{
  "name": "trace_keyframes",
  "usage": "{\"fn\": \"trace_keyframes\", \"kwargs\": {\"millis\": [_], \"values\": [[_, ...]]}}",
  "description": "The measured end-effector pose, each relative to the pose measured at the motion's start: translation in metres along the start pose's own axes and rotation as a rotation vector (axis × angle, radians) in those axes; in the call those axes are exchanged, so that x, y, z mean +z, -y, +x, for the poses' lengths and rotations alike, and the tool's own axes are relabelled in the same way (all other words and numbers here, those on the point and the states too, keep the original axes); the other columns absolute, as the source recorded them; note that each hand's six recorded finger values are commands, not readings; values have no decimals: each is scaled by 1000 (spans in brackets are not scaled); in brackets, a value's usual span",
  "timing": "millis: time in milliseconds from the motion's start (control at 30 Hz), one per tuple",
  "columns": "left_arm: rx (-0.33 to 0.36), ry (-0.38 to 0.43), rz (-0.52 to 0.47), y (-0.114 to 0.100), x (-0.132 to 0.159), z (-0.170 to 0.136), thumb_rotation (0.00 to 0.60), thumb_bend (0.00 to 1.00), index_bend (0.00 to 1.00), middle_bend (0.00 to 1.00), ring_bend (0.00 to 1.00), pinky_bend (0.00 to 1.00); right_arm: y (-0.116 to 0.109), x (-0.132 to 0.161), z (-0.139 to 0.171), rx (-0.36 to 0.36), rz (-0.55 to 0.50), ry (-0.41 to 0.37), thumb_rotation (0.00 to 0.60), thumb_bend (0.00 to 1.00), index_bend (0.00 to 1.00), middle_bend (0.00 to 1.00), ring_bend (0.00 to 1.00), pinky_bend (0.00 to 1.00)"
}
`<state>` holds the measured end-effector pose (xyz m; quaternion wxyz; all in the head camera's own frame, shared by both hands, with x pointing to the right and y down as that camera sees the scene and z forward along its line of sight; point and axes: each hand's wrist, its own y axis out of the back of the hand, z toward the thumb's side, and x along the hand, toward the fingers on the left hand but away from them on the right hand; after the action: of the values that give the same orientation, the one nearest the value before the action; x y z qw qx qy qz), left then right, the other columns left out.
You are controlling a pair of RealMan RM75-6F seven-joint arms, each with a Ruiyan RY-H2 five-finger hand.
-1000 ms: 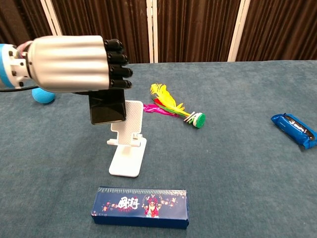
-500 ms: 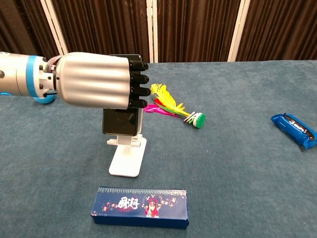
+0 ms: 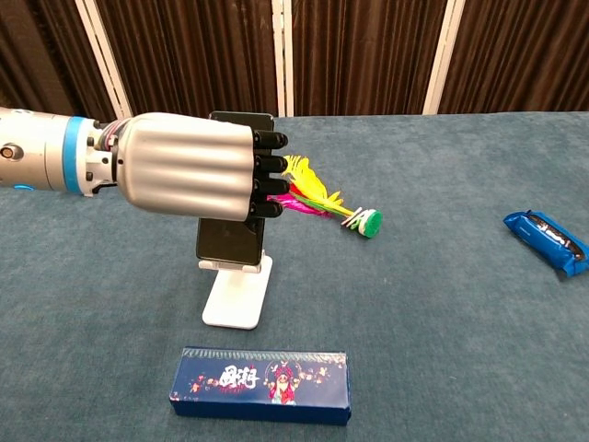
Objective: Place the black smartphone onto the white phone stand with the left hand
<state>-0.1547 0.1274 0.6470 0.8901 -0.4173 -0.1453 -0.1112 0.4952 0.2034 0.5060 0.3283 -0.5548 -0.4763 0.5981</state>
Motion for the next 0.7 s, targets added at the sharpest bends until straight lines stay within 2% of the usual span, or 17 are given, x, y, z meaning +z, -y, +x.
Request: {"fn": "trace_keyframes", "kwargs": {"millis": [200,300,367,533,700], "values": [[-12,5,3,2,5,-2,600,0,471,330,310,281,0,0,0,1,-1,-2,600,0,0,0,0,0],[-14,-2,-9,2,8,-3,600,0,436,307,287,265,-1,0,0,-2,-3,-2,600,0,0,0,0,0],[-14,-5,-16,1,10,-3,600,0,371,249,238,241,-2,0,0,-3,-4,-2,600,0,0,0,0,0],[-20,-16,-27,2,12,-3,600,0,124,20,78,175,-2,0,1,-4,-6,-3,600,0,0,0,0,0],[-7,-40,-42,-2,9,-2,600,0,62,0,26,150,-3,-1,1,-5,-9,-3,600,0,0,0,0,0]]}}
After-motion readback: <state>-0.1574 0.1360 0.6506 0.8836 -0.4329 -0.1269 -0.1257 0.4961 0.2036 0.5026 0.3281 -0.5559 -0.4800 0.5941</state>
